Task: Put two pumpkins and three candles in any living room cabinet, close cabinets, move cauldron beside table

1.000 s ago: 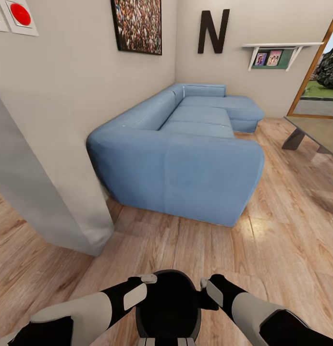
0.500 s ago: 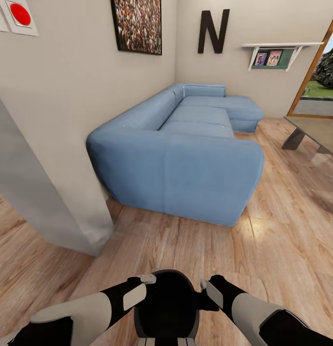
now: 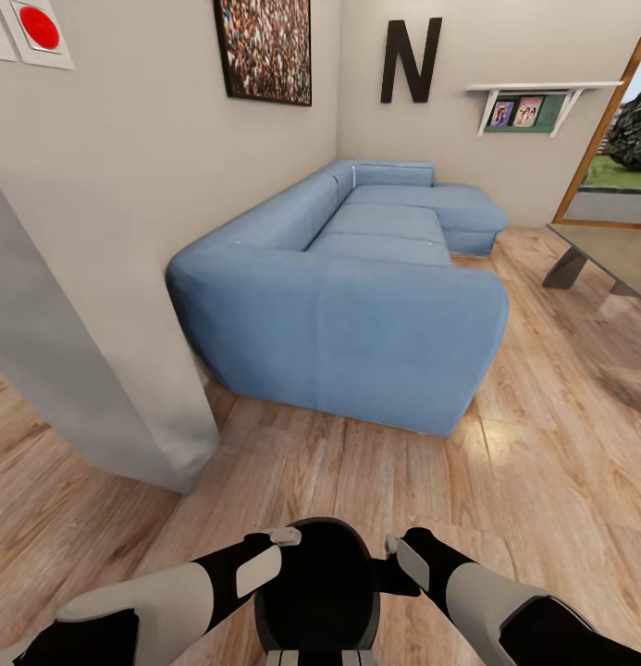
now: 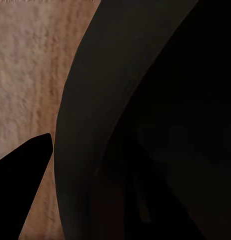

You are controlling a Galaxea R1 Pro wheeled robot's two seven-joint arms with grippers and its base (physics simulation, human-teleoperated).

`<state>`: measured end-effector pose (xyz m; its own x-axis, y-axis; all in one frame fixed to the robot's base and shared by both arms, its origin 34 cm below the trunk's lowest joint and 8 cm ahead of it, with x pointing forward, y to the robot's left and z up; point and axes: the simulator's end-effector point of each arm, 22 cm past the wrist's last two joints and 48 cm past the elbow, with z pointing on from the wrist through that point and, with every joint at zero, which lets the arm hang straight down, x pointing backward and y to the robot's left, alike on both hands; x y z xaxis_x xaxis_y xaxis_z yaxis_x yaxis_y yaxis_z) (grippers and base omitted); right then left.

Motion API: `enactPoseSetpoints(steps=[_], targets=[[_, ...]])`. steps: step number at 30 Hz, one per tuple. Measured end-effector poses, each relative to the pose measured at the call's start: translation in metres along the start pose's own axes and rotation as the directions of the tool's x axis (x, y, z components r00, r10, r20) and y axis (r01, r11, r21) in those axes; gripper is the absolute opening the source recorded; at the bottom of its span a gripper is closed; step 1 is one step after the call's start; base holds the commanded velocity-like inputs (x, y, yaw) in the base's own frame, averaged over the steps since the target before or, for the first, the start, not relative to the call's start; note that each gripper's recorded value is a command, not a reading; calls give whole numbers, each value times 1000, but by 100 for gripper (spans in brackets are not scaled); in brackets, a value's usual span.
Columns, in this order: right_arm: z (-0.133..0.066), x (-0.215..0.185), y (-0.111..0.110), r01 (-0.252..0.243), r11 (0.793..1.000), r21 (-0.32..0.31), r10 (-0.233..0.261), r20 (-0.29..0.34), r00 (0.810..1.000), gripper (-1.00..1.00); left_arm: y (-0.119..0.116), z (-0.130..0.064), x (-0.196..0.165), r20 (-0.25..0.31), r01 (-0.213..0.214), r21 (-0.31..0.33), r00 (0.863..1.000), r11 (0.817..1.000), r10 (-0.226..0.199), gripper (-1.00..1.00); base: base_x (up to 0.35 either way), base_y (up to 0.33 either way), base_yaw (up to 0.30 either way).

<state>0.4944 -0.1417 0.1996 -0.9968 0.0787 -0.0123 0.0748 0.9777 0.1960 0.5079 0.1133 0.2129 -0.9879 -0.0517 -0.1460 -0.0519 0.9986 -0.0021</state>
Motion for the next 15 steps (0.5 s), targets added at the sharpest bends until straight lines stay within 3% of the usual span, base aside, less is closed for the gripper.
enactPoseSetpoints(steps=[5,15], targets=[[-2,-4,0,11,1000,1,-11,2,1000,-100,-1,0,2,-3,-14,1,1000,1000,14,-100,0,0,0],[-3,-12,-1,17,1000,7,-18,30,999,-100,-3,0,-1,10,4,8,1000,1000,-4,-100,0,0,0]])
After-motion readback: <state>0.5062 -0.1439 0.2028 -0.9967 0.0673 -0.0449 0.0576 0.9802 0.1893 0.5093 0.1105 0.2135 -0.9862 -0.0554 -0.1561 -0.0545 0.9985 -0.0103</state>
